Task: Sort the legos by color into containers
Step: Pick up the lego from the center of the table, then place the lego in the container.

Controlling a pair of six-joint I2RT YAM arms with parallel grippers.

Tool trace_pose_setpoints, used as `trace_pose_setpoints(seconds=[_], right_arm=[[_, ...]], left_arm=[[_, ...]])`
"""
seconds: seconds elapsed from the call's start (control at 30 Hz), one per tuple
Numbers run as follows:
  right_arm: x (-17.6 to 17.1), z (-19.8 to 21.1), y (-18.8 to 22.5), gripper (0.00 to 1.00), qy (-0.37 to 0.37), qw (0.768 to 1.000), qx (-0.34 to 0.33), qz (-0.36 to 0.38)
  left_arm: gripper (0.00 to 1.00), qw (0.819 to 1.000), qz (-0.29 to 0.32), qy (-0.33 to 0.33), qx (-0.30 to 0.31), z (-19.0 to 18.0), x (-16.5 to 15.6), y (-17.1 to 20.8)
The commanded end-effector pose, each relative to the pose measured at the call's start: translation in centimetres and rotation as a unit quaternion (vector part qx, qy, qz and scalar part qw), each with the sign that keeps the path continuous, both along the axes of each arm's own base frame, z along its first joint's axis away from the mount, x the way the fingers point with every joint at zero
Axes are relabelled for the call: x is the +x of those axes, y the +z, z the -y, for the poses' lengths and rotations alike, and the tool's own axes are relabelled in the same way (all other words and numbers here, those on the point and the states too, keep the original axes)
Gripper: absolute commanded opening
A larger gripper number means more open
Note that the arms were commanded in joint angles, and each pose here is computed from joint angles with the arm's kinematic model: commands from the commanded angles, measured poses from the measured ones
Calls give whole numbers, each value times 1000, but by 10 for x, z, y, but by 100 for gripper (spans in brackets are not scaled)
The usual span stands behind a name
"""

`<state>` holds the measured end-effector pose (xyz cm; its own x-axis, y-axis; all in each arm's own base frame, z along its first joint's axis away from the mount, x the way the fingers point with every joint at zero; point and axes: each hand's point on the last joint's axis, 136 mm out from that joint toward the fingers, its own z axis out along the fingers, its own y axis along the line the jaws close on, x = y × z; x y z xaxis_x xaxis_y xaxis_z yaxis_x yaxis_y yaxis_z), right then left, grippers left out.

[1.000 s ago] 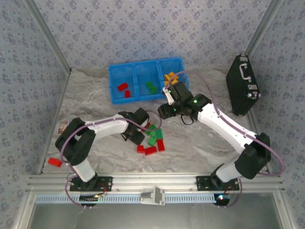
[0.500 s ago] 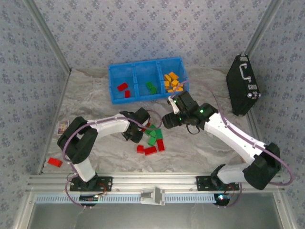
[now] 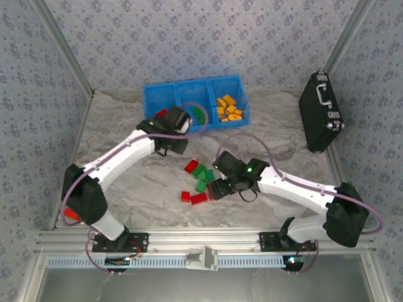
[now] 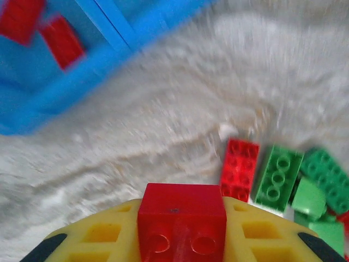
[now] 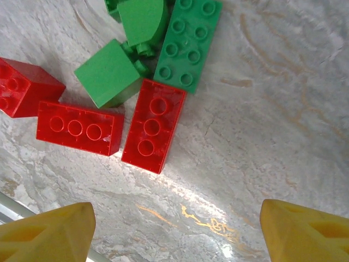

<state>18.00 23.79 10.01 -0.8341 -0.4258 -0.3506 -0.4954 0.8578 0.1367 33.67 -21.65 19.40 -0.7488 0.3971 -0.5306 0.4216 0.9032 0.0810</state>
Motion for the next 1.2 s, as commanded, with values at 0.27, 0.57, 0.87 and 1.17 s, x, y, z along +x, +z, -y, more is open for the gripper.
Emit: trace_pose_setpoints(seconds=[0.27, 0.57, 0.87, 1.17], right_arm=[[-2, -34, -33, 80, 20, 999, -42, -2], [-5, -42, -39, 80, 27, 998, -55, 2], [-6, -43, -42, 80, 31, 998, -61, 0], [-7, -40, -43, 80, 29, 998, -62, 3]], left_arm=[[27, 995, 76, 65, -4, -46, 107, 62], [29, 994, 20, 104, 2, -65, 172, -2], [31, 992, -18, 126, 15, -66, 204, -57], [46, 989, -58, 139, 13, -62, 208, -100]])
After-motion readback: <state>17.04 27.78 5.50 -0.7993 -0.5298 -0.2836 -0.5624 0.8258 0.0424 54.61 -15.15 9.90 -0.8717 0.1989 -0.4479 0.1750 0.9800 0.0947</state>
